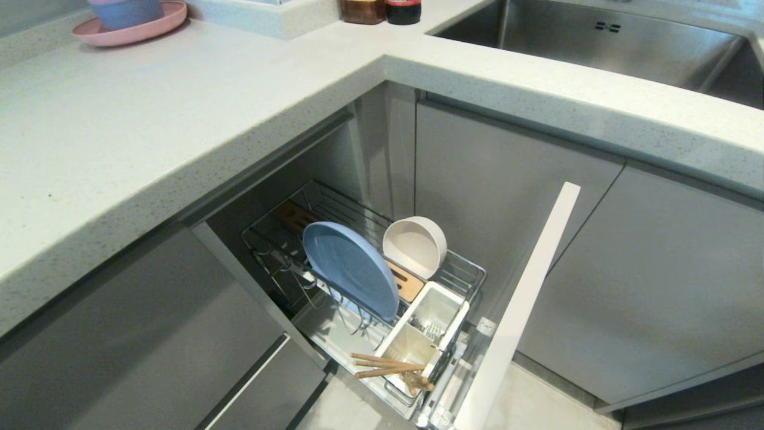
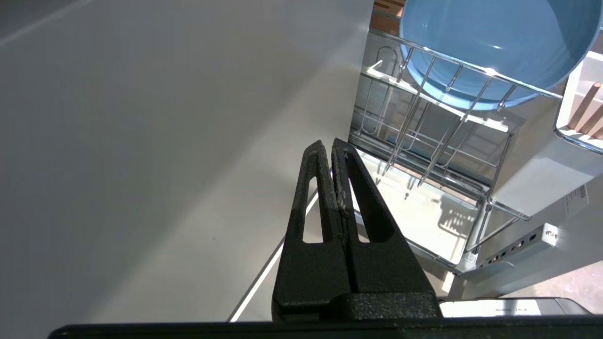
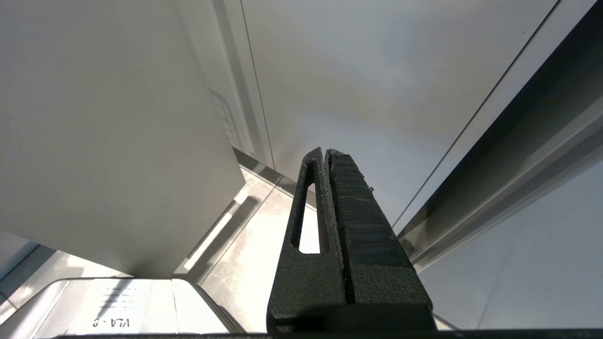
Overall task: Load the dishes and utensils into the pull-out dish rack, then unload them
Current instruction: Take the plate out of the cupboard
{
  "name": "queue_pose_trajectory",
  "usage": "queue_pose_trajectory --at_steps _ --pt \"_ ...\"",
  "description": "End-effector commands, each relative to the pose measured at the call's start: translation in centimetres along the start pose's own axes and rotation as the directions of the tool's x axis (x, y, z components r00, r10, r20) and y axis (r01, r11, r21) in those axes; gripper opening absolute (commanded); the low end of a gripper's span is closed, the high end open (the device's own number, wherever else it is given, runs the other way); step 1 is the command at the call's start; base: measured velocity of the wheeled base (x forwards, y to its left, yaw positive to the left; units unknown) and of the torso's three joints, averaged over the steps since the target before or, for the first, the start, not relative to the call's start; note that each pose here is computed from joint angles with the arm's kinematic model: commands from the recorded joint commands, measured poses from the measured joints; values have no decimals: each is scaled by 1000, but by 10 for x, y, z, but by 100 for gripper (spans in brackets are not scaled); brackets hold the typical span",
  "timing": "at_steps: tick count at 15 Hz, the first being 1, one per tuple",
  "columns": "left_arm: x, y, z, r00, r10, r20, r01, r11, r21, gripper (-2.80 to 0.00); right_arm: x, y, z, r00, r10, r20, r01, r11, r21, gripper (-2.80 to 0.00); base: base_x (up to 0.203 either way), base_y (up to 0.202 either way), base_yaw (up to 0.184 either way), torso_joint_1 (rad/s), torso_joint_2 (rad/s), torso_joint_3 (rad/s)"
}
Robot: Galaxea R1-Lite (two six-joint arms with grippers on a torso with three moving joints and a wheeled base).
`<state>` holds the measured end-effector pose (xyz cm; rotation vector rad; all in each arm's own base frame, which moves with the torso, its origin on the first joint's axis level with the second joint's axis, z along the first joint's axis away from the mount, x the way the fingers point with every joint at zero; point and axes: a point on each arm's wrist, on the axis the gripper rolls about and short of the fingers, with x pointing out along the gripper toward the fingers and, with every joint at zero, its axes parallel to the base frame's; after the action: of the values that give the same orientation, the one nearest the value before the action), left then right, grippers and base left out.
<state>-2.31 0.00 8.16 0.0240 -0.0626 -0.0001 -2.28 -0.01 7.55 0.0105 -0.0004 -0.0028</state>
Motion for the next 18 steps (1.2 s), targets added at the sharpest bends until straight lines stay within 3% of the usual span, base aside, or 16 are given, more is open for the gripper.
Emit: queue_pose_trajectory --at_steps 1,6,7,12,14,18 --pt "2 0 -7 1000 0 -27 0 1000 0 -280 0 0 0 1000 0 -2 0 1000 0 -280 0 0 0 0 0 0" --pt "1 0 -6 1000 -18 -22 18 1000 12 -280 0 0 0 1000 0 -2 0 1000 0 -280 0 0 0 0 0 0" --pt "-1 0 3 1000 -19 10 18 1000 14 -280 0 0 0 1000 0 -2 0 1000 0 -280 0 0 0 0 0 0" --pt "-39 1 125 966 -79 247 73 997 34 -280 0 0 0 1000 0 -2 0 1000 0 -280 0 0 0 0 0 0" --pt "-25 2 180 966 -87 244 86 996 15 -280 0 0 0 1000 0 -2 0 1000 0 -280 0 0 0 0 0 0" --pt "31 5 279 931 -30 364 56 996 -63 -280 0 0 0 1000 1 -2 -1 1000 0 -280 0 0 0 0 0 0"
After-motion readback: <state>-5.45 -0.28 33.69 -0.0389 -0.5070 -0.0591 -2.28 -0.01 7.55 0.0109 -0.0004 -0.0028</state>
